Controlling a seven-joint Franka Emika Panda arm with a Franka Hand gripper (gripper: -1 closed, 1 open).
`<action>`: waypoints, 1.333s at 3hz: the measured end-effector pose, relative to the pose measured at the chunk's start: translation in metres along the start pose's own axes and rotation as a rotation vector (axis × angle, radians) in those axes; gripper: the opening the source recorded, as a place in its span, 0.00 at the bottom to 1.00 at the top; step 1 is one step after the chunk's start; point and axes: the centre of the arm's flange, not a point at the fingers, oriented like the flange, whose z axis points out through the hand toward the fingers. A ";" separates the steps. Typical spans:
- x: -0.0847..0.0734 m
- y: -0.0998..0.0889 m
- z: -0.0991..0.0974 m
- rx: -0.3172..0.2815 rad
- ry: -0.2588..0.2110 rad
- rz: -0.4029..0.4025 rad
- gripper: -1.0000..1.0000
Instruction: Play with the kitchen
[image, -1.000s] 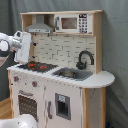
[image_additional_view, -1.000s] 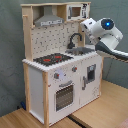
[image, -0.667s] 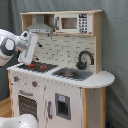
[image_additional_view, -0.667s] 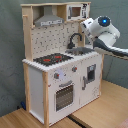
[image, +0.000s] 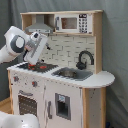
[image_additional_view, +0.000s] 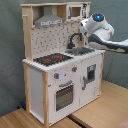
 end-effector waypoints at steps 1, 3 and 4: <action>0.009 0.006 0.025 0.061 -0.038 0.062 1.00; 0.007 0.015 0.087 0.190 -0.162 0.189 1.00; -0.006 0.005 0.112 0.233 -0.262 0.253 1.00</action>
